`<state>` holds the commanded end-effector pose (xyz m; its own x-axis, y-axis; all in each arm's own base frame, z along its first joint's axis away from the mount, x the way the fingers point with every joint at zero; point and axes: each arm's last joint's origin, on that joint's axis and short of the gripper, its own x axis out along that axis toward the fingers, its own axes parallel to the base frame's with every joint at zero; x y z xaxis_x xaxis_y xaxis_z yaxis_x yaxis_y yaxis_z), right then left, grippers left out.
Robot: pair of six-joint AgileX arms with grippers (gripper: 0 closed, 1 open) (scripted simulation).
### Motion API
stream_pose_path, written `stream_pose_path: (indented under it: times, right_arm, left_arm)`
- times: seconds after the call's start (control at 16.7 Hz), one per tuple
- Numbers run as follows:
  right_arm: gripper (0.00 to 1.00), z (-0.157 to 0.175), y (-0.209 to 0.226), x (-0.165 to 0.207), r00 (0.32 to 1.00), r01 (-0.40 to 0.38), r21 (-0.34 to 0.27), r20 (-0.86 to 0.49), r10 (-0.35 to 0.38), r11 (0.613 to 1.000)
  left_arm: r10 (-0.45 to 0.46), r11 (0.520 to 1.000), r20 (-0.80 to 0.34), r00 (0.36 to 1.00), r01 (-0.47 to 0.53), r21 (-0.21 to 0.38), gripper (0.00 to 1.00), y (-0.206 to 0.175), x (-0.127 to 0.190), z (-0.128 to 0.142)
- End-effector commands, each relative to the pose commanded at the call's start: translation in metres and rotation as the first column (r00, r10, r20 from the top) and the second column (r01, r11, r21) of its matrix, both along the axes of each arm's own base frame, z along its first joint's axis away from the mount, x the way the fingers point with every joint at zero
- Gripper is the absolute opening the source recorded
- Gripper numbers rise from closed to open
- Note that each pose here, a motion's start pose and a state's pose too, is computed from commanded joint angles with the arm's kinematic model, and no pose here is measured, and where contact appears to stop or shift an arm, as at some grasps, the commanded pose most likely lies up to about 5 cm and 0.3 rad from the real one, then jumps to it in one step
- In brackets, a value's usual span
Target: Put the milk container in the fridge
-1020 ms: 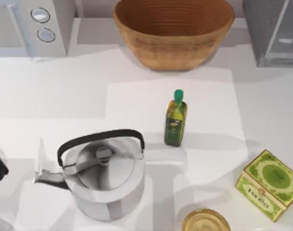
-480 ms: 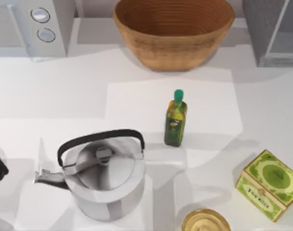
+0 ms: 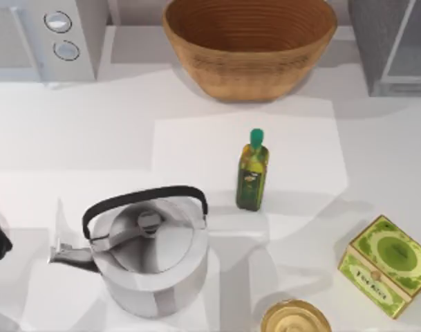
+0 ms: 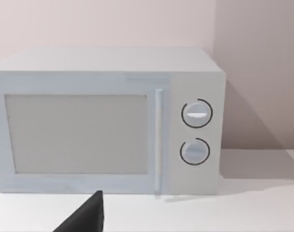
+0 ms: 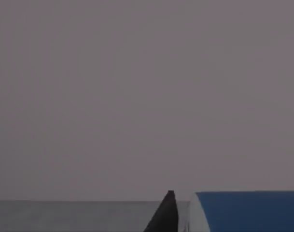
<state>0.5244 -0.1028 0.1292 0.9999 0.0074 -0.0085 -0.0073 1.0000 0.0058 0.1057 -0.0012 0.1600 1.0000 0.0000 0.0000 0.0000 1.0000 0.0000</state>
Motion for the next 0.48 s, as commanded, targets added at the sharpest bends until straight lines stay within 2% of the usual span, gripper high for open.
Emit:
stream_pose_path:
  times: [0.48]
  right_arm:
    - [0.83,0.0000,0.0000,0.0000,1.000,0.000,0.000,0.000,0.000,1.000]
  left_arm:
    - [0.000,1.000,0.000,1.000,0.000,0.000,1.00,0.0000,0.0000,0.0000]
